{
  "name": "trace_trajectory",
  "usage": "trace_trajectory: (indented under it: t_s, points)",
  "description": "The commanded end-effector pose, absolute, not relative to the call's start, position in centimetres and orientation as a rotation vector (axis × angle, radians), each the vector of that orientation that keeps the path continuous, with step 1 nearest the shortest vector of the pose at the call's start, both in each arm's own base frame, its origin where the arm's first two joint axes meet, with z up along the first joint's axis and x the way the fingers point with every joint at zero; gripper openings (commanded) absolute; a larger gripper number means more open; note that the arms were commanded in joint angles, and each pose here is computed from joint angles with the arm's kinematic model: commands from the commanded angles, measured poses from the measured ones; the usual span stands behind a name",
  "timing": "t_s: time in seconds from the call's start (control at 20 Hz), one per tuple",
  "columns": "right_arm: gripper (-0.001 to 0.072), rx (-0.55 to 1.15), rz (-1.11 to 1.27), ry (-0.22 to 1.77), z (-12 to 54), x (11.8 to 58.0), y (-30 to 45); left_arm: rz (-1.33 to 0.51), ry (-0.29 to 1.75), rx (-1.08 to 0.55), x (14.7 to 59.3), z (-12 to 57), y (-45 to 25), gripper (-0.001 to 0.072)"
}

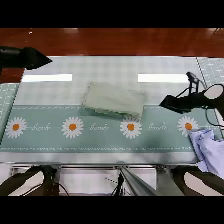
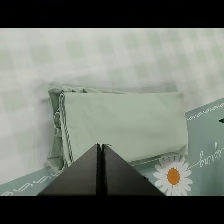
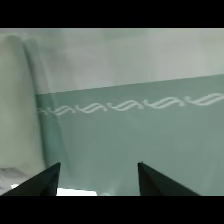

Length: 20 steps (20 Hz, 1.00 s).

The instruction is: Fold the shirts.

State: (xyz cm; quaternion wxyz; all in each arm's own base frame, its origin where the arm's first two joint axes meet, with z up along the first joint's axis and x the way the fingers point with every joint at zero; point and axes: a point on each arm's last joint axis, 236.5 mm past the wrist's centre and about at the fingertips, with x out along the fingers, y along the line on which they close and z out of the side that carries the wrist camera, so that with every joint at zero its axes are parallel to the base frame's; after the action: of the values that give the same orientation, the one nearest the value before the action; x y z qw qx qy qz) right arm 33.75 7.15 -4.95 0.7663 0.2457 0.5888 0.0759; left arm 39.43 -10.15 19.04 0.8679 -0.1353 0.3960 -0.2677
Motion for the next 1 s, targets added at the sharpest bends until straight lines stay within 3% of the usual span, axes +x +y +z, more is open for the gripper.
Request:
trace_trajectory:
  t_s: [0.0,0.25,0.3,0.4,0.45,0.65,0.85,0.95]
  points:
    - [0.0560,0.786,0.297,1.254,-6.9,35.0,13.7,-0.557,0.853,-0.299,39.1,18.8,-10.2,0.0023]
    - [0.0528,0.806,0.290,1.230,-10.2,36.2,19.8,-0.555,0.855,-0.303,39.1,18.8,-10.2,0.0023]
    - [0.0419,0.798,0.282,1.208,-10.1,36.6,19.9,-0.555,0.855,-0.303,39.1,18.8,-10.2,0.0024]
    - [0.0096,0.749,0.340,1.180,-9.0,37.5,19.7,-0.555,0.855,-0.303,39.1,18.8,-10.2,0.0023]
    - [0.0035,0.718,0.407,1.174,-7.5,37.8,19.6,-0.555,0.854,-0.303,39.1,18.8,-10.2,0.0024]
    - [0.0035,0.596,0.517,1.103,2.2,39.1,15.0,-0.550,0.873,-0.315,39.8,17.7,-10.2,0.0023]
    - [0.0035,0.579,0.299,0.937,13.0,38.4,4.7,-0.553,0.935,-0.343,40.9,15.2,-10.3,0.0024]
    - [0.0034,0.651,0.114,0.865,16.4,36.2,-1.1,-0.554,0.964,-0.354,41.3,14.0,-10.4,0.0024]
